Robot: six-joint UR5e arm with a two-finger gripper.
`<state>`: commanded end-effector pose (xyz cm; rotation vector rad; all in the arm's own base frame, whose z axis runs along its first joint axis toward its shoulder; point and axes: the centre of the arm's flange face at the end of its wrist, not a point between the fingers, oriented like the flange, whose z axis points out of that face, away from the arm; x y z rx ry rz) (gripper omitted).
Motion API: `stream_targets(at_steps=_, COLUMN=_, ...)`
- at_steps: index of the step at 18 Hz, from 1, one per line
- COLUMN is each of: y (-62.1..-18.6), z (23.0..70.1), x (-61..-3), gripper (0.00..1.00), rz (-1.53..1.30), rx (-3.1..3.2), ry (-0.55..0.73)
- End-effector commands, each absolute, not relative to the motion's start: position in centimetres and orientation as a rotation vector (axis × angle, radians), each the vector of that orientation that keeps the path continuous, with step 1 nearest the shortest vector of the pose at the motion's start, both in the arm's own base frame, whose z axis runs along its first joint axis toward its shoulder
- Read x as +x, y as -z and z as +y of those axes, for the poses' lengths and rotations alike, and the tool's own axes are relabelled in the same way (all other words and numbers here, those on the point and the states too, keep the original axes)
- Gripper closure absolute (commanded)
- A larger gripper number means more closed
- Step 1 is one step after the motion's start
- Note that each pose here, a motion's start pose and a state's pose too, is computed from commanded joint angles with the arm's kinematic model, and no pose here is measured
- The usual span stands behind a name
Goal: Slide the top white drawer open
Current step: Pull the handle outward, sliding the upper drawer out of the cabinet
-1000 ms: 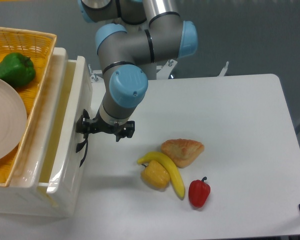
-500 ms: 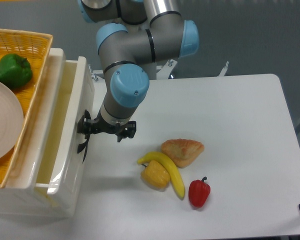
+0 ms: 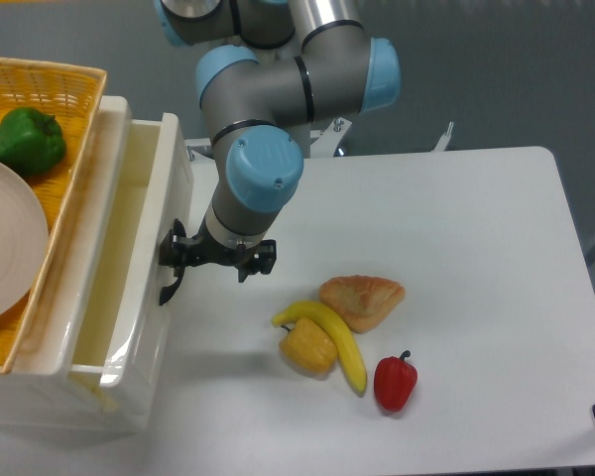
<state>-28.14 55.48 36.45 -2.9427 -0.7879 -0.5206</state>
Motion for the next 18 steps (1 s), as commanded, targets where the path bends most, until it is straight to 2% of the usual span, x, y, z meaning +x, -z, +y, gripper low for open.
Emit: stream_targets(at_steps=18, y=-37.2, z=53.8, x=-30.9, gripper=0.0, rz=-0.754, rx=-2.937, ry=0.485)
